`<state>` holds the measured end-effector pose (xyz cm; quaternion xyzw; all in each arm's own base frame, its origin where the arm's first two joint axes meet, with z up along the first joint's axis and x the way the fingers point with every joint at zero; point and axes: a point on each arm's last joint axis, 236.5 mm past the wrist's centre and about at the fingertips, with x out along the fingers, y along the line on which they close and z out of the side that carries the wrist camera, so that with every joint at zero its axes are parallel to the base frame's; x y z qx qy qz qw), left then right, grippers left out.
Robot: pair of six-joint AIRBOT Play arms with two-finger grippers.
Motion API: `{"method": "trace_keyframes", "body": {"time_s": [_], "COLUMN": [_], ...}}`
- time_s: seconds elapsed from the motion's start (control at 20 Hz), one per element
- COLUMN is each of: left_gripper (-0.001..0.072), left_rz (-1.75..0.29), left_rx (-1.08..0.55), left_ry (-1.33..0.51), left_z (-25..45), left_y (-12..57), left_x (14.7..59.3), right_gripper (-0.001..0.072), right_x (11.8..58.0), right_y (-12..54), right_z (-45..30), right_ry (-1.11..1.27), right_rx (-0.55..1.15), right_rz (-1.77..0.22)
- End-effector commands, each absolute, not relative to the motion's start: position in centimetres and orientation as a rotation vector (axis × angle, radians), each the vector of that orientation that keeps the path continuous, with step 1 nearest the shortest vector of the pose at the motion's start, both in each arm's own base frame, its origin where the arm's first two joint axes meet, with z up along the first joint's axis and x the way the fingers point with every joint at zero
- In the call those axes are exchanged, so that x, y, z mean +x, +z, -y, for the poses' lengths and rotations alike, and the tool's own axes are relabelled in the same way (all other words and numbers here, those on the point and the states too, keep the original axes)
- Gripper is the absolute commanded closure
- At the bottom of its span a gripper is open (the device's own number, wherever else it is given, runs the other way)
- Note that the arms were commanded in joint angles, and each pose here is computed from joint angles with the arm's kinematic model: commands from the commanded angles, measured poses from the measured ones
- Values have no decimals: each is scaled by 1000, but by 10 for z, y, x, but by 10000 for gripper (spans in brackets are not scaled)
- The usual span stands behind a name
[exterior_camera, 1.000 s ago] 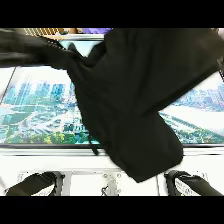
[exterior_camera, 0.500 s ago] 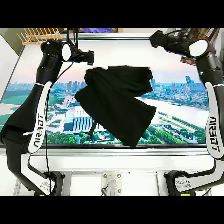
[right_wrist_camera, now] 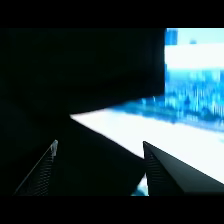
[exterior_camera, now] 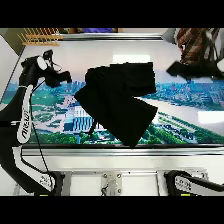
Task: Fold the clothes and pants, and hang the long-sleeved shirts on hangers.
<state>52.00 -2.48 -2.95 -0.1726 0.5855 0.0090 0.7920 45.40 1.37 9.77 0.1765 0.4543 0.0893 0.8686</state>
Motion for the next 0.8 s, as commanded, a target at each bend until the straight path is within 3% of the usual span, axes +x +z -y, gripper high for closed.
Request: {"method": "trace_keyframes", "body": {"time_s": [0.0, 0.15, 0.3, 0.75], "left_gripper": [18, 18, 17, 18], "left_rz": [-1395, -1423, -1391, -1248], "left_rx": [-611, -624, -618, -712], "left_ry": [16, 9, -34, -93], "left_z": [23, 24, 38, 81], "left_y": [-72, -85, -88, -108], "left_x": [481, 471, 477, 520], "right_gripper": [124, 123, 123, 124], "right_x": [362, 325, 322, 319], "right_y": [-4, -66, -92, -98], "right_z": [-8, -29, -58, -99], "right_ry": [42, 11, 50, 136], "right_rx": [547, 674, 775, 753], "right_rz": [-1252, -1367, -1375, -1415]}}
